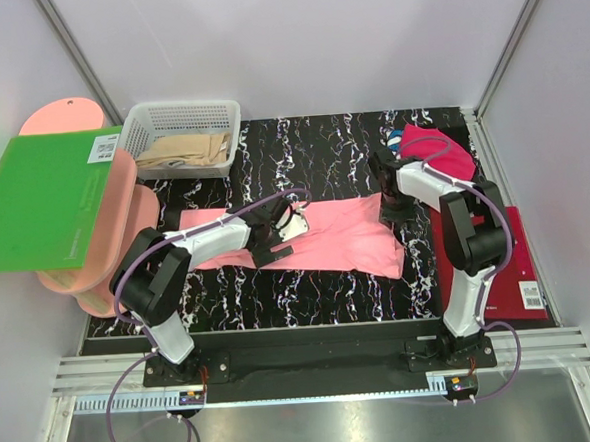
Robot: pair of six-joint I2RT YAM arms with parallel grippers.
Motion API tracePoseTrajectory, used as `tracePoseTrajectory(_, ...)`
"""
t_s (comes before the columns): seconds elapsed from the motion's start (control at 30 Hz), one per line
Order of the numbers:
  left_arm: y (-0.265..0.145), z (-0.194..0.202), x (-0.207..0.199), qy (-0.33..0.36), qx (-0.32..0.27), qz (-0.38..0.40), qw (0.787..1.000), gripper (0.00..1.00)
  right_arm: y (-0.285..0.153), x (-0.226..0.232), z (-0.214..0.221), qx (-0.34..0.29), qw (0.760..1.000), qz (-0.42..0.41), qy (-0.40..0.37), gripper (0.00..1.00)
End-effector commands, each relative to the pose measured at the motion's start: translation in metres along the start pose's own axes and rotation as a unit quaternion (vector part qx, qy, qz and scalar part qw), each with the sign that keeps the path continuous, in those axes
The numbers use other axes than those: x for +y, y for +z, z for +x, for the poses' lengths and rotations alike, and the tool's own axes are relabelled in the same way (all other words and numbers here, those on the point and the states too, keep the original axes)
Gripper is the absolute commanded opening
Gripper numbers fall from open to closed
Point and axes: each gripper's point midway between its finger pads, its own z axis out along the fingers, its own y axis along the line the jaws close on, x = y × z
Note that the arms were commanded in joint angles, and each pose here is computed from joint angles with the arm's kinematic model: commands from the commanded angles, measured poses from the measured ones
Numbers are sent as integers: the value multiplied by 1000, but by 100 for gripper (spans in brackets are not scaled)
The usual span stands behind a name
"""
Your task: Fold and stack the t-shirts
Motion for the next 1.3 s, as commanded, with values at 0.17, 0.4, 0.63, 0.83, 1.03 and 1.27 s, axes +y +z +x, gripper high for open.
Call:
tracePoseTrajectory(0.17, -13, 13, -25, -15, 16, 71, 997, 97, -115, 15, -40, -86, 986, -129, 69, 57)
tracePoseTrajectory(0.4, -40, -3, -32, -40, -21, 111, 993, 98, -137, 108, 55, 43, 942, -332, 16, 56)
tracePoseTrajectory(0.63, -61, -3, -22, -52, -38, 93, 994, 98, -86, 110, 93, 90, 951, -293, 37, 53)
tracePoseTrajectory(0.83, -62, 15, -17, -63, -26, 81, 994, 98, -52, 91, 103, 92, 970, -221, 40, 52)
tracePoseTrajectory(1.03, -58, 43, -16, -82, -4, 78, 994, 98, -27, 73, 107, 101, 979, -169, 47, 48)
tracePoseTrajectory(1.27, -71, 86, -14, -82, 12, 49, 995, 98, -13, 38, 96, 105, 983, -132, 65, 45)
